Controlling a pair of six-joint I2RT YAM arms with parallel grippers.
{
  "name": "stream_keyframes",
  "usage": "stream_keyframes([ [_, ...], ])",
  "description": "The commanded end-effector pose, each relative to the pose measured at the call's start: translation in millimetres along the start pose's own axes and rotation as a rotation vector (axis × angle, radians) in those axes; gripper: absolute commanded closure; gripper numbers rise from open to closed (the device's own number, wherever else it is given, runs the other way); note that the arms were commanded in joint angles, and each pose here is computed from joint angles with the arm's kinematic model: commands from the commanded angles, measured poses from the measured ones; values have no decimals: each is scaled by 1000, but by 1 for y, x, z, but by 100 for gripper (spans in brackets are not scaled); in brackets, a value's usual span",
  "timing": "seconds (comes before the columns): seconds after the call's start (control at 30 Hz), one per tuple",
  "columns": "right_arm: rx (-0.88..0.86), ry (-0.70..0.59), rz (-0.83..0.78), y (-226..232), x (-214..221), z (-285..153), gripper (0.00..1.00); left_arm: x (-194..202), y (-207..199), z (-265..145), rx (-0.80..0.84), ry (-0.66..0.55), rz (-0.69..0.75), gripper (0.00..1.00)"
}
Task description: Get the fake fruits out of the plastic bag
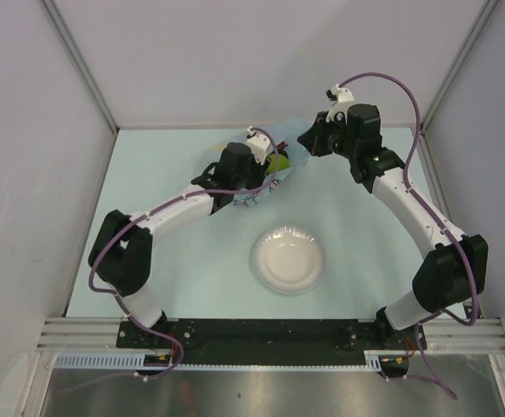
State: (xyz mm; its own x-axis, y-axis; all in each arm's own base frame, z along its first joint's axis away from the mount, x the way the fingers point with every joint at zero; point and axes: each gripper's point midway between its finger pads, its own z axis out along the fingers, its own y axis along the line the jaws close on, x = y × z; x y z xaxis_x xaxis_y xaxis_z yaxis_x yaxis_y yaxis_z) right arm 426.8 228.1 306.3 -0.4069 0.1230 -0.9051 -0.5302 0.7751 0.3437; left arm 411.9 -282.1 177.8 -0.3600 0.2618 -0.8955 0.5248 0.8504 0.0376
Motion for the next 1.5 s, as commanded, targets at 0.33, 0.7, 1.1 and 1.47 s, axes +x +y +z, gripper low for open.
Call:
stream_keyframes([
  [0.33, -13, -124, -9, -18, -51, 40, 100, -104, 133, -63, -58, -203, 9, 100],
  [0.7, -93, -479, -243, 21, -190, 110, 100, -253, 204, -110, -2, -520, 42, 100],
  [1.1, -100, -219, -274, 35, -92, 65, 100, -114, 54, -123, 174, -311, 115, 28],
  [1.47, -87, -166, -272, 33, -60, 50, 100, -77, 58, -77, 64, -170, -95, 9],
])
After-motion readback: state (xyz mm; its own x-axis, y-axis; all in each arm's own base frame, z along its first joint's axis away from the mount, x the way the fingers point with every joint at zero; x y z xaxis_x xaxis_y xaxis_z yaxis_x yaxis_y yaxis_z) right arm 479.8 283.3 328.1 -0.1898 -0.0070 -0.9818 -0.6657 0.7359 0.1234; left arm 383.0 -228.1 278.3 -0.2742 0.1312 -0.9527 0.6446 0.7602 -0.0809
